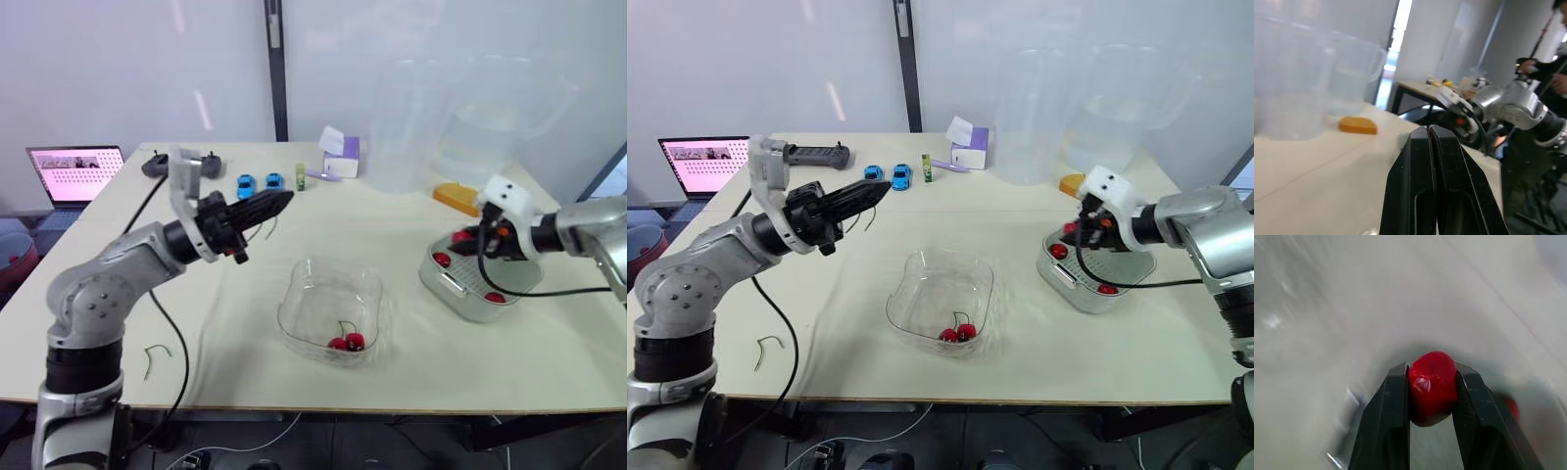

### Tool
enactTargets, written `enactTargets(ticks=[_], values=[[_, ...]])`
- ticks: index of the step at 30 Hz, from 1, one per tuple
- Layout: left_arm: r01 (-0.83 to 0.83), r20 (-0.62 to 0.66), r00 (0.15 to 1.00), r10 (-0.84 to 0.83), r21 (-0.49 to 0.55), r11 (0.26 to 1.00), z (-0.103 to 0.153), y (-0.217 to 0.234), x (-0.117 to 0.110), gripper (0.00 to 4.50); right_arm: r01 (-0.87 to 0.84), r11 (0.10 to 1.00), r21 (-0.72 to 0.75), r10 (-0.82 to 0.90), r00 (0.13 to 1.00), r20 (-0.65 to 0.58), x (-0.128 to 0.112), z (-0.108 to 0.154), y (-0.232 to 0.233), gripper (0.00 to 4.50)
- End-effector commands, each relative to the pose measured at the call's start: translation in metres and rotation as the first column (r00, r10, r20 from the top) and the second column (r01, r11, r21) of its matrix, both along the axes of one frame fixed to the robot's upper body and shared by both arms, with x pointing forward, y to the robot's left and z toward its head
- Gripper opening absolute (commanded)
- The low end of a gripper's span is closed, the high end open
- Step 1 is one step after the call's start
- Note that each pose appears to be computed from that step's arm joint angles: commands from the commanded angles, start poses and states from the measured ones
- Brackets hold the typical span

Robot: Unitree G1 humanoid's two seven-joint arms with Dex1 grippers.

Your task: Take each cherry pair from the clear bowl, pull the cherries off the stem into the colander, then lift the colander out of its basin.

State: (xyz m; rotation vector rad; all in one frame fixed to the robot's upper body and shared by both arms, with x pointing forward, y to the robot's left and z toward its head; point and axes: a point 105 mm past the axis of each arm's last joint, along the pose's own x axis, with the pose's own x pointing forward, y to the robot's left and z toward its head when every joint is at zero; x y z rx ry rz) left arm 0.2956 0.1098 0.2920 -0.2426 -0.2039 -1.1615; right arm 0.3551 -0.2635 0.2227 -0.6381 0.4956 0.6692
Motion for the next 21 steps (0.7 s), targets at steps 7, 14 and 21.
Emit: enactTargets(ticks=[7,14,21], values=[[-0.047,0.04,0.998,0.047,0.013,0.999,-0.001,0.012,-0.01,0.0,0.036,0.993,-0.115,-0.035,0.999,0.013,0.008,0.003,-0.025,2.07],[-0.062,0.019,0.998,0.062,0.004,0.998,-0.005,0.016,-0.01,0.0,-0.081,0.997,0.0,0.081,0.996,0.042,0.002,0.041,0.003,4.49],[-0.126,-0.036,0.991,0.129,0.065,0.99,-0.019,0.037,-0.011,0.0,-0.508,0.803,0.312,0.5,0.859,0.112,-0.048,0.105,0.093,4.49]])
